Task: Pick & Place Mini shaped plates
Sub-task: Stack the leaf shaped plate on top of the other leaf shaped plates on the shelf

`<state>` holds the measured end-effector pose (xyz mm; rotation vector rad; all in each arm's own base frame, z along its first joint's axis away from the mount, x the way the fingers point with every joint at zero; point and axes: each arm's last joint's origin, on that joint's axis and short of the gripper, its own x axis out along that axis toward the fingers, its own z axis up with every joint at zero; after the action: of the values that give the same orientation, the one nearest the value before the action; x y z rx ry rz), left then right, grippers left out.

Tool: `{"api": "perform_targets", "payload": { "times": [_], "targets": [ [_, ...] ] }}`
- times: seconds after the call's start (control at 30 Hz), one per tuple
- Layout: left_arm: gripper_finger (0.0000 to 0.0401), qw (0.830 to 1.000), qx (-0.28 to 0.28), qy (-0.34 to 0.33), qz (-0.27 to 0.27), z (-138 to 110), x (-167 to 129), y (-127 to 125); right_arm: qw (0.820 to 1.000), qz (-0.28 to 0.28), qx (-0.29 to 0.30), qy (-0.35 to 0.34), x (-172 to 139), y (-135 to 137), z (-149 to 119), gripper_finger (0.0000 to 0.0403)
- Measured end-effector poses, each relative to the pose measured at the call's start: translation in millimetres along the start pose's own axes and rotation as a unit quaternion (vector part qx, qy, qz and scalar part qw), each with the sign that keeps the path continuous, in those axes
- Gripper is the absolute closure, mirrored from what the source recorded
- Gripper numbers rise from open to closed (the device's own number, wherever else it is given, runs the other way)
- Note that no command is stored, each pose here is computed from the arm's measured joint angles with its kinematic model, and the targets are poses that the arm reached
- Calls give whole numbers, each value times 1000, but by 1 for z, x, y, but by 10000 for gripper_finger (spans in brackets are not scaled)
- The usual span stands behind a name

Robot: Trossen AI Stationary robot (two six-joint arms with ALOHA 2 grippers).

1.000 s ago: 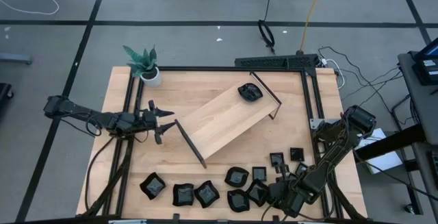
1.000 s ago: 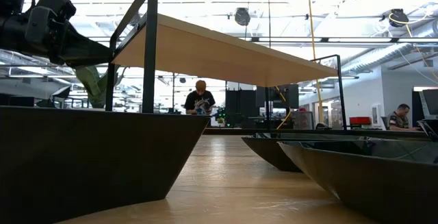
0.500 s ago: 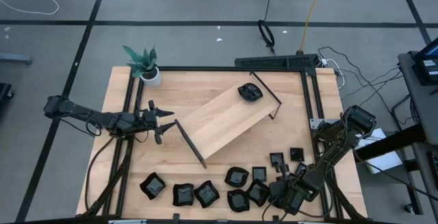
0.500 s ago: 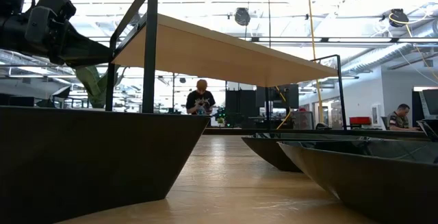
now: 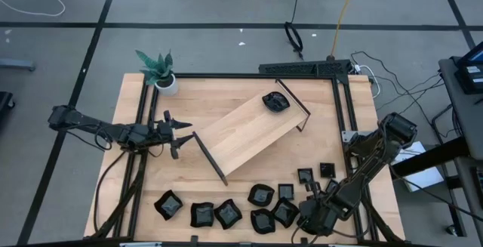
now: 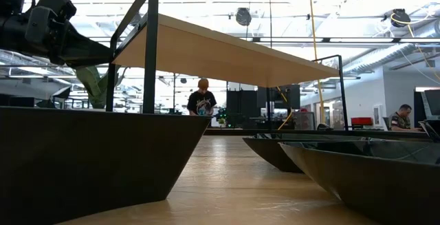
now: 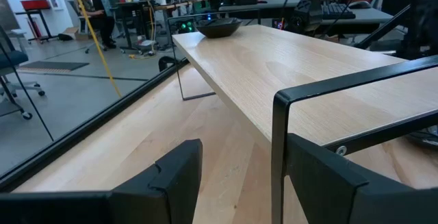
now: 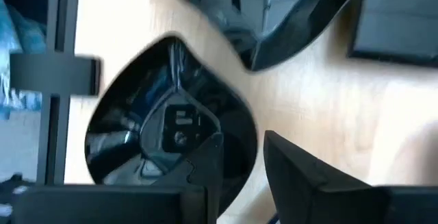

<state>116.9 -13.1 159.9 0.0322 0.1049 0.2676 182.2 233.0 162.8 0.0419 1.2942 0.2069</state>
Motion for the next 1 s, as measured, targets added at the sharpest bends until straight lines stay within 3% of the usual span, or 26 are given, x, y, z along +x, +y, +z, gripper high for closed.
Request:
{"api": "perform_targets", "payload": {
  "times": [1.0],
  "targets": [
    [192,1000,0,0,0,0,0,0,1000,4,15,-8,-4,0,0,310]
  ]
}}
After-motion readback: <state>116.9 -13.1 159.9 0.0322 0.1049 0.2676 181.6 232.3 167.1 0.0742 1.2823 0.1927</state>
